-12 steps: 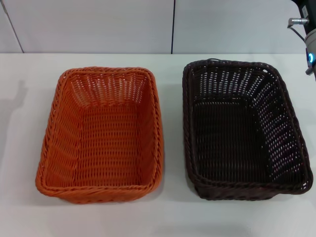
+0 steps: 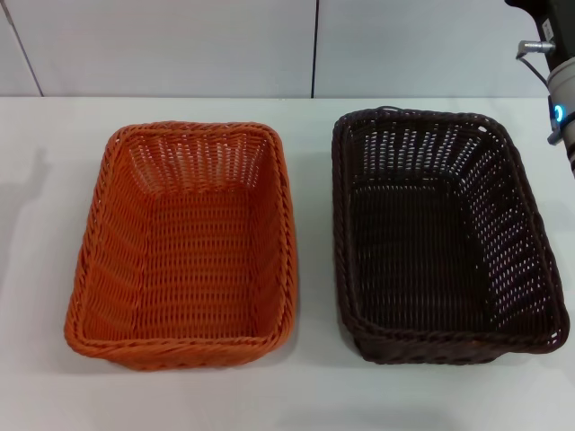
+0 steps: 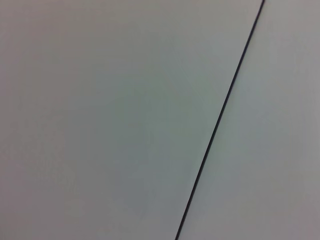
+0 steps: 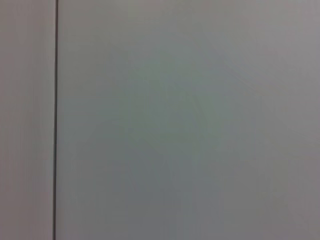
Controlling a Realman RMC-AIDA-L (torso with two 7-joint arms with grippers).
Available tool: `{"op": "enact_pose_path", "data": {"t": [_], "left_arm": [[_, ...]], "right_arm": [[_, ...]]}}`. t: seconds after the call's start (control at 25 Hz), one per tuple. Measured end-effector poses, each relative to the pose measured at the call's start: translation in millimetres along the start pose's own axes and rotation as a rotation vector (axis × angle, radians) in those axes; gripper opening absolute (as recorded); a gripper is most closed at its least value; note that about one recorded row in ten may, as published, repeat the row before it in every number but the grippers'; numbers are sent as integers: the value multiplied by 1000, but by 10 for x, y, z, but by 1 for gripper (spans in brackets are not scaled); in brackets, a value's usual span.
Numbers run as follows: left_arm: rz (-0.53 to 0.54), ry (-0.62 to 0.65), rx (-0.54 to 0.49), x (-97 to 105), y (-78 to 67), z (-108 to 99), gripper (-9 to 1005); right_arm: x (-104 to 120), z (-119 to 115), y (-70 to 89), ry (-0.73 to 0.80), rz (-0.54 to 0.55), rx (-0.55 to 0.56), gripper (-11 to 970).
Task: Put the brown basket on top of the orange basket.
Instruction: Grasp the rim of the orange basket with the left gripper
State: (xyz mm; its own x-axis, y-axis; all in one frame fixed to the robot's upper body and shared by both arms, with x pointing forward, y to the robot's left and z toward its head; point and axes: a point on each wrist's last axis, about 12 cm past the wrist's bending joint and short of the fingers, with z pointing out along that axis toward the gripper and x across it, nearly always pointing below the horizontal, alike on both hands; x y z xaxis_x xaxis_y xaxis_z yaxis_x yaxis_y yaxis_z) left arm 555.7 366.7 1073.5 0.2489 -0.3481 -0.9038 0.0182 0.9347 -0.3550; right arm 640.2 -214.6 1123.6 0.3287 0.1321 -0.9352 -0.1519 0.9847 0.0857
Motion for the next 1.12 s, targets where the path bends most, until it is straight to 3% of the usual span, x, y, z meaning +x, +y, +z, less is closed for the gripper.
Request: {"op": "enact_pose_path", "data": {"t": [0.48, 0.68, 0.92, 1.04, 1.08, 1.12], "left_arm": [[4, 53, -83, 44, 98, 27, 845], [20, 107, -46, 26, -7, 251, 844], [80, 181, 16, -221, -234, 844, 843], [113, 258, 92, -465, -410, 1244, 843], [113, 258, 92, -465, -410, 1244, 843], [108, 300, 148, -576, -491, 1383, 842]], "right_arm": [[2, -171, -138, -34, -18, 25, 625], [60, -377, -294, -21, -17, 71, 625], [117, -624, -595, 11, 68, 134, 626], [134, -725, -697, 21, 87, 157, 626], [134, -725, -697, 21, 87, 157, 626], [144, -773, -736, 28, 86, 167, 626]]}}
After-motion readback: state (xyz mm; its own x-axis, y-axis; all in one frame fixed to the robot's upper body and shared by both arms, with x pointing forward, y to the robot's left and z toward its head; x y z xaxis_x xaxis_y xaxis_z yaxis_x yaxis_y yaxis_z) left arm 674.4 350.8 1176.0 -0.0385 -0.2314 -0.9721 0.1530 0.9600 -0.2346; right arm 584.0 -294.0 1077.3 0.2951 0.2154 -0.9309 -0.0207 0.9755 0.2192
